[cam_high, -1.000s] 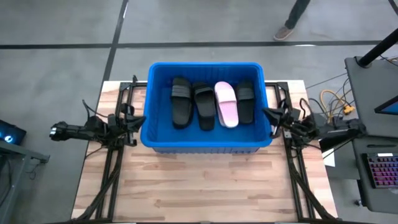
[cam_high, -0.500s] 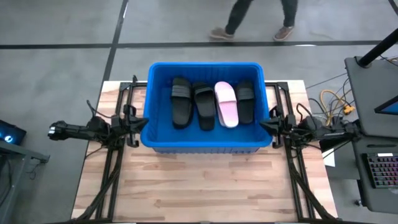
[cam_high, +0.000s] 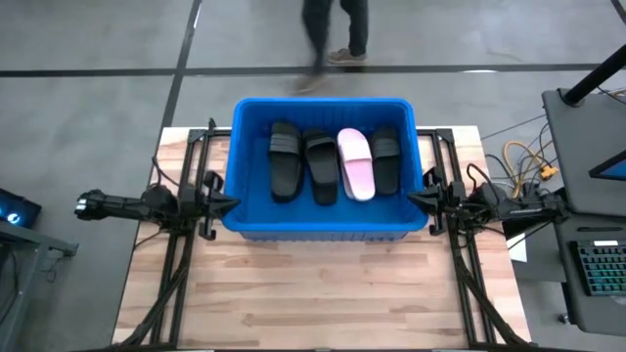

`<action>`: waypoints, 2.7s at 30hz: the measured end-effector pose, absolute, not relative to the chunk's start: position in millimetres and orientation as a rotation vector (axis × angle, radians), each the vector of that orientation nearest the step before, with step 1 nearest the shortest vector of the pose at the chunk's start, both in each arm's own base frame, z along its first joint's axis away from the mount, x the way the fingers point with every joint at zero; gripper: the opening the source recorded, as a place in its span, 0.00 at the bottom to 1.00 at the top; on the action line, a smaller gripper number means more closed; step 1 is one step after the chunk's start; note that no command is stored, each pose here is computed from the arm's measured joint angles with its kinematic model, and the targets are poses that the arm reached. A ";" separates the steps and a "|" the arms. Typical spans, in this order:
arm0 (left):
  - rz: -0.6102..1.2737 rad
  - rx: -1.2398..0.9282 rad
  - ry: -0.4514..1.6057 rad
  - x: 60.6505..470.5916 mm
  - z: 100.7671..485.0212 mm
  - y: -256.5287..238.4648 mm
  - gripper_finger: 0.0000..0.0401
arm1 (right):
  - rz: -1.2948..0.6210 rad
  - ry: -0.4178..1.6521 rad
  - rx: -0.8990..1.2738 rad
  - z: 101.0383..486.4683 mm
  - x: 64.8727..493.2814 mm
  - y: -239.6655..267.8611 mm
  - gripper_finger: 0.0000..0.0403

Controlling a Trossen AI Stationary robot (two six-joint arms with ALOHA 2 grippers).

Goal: Pick and place slides into bin
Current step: Return to Home Position

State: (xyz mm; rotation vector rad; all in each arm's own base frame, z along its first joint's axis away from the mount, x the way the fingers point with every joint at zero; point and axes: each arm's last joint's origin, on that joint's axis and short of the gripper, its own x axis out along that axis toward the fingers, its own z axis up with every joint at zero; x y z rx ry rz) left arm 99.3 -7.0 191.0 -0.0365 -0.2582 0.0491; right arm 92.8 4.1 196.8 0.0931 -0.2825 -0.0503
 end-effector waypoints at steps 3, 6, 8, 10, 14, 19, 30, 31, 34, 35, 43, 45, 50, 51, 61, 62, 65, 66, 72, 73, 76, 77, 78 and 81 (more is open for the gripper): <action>0.037 -0.102 -0.244 99.8 189.5 -7.2 0.00 | -0.052 -0.281 0.088 196.6 92.9 4.1 0.02; 0.036 -0.104 -0.244 99.7 189.6 -7.2 0.00 | -0.054 -0.281 0.087 196.6 92.9 4.0 0.02; 0.036 -0.105 -0.245 99.6 189.6 -7.2 0.00 | -0.055 -0.280 0.087 196.4 92.9 4.0 0.02; 0.036 -0.105 -0.245 99.5 189.6 -7.2 0.00 | -0.055 -0.280 0.087 196.4 92.9 4.0 0.02; 0.036 -0.105 -0.245 99.6 189.6 -7.2 0.00 | -0.057 -0.280 0.076 196.3 92.9 4.0 0.02; 0.036 -0.105 -0.245 99.6 189.6 -7.2 0.00 | -0.070 -0.277 -0.014 196.3 92.9 4.0 0.02; 0.036 -0.105 -0.245 99.6 189.6 -7.2 0.00 | -0.069 -0.279 0.029 196.1 93.0 3.9 0.02; 0.036 -0.105 -0.244 99.6 189.5 -7.2 0.00 | -0.070 -0.279 0.019 196.2 93.0 3.9 0.02; 0.036 -0.105 -0.244 99.6 189.5 -7.2 0.00 | -0.071 -0.279 0.004 196.1 93.0 3.9 0.02; 0.036 -0.105 -0.244 99.6 189.5 -7.2 0.00 | -0.070 -0.279 0.006 196.2 93.0 3.9 0.02; 0.036 -0.105 -0.244 99.6 189.5 -7.2 0.00 | -0.068 -0.280 0.021 196.2 93.0 3.9 0.02; 0.036 -0.105 -0.244 99.6 189.5 -7.2 0.00 | -0.070 -0.280 0.010 196.2 93.0 3.9 0.02; 0.036 -0.105 -0.244 99.6 189.5 -7.2 0.00 | -0.068 -0.280 0.028 196.1 93.0 3.9 0.02; 0.036 -0.105 -0.244 99.6 189.5 -7.2 0.00 | -0.067 -0.281 0.031 196.1 93.0 3.9 0.02; 0.036 -0.105 -0.243 99.7 189.5 -7.2 0.00 | -0.067 -0.281 0.033 196.1 93.0 3.9 0.02; 0.036 -0.105 -0.243 99.7 189.5 -7.2 0.00 | -0.067 -0.281 0.032 196.1 93.0 3.9 0.02; 0.036 -0.105 -0.243 99.7 189.5 -7.2 0.00 | -0.067 -0.281 0.034 196.1 93.0 3.9 0.02; 0.036 -0.105 -0.243 99.7 189.5 -7.2 0.00 | -0.067 -0.281 0.033 196.1 93.0 3.9 0.02; 0.036 -0.105 -0.243 99.7 189.5 -7.2 0.00 | -0.067 -0.281 0.034 196.1 93.0 3.9 0.02; 0.036 -0.105 -0.243 99.7 189.5 -7.2 0.00 | -0.067 -0.281 0.034 196.1 93.0 3.9 0.02; 0.036 -0.105 -0.243 99.7 189.5 -7.2 0.00 | -0.067 -0.281 0.034 196.1 93.0 3.9 0.02; 0.036 -0.105 -0.243 99.7 189.5 -7.2 0.00 | -0.067 -0.281 0.034 196.1 93.0 3.9 0.02; 0.036 -0.105 -0.244 99.6 189.5 -7.2 0.00 | -0.067 -0.281 0.034 196.1 93.0 3.9 0.02; 0.036 -0.105 -0.243 99.7 189.5 -7.2 0.00 | -0.067 -0.281 0.034 196.1 93.0 3.9 0.02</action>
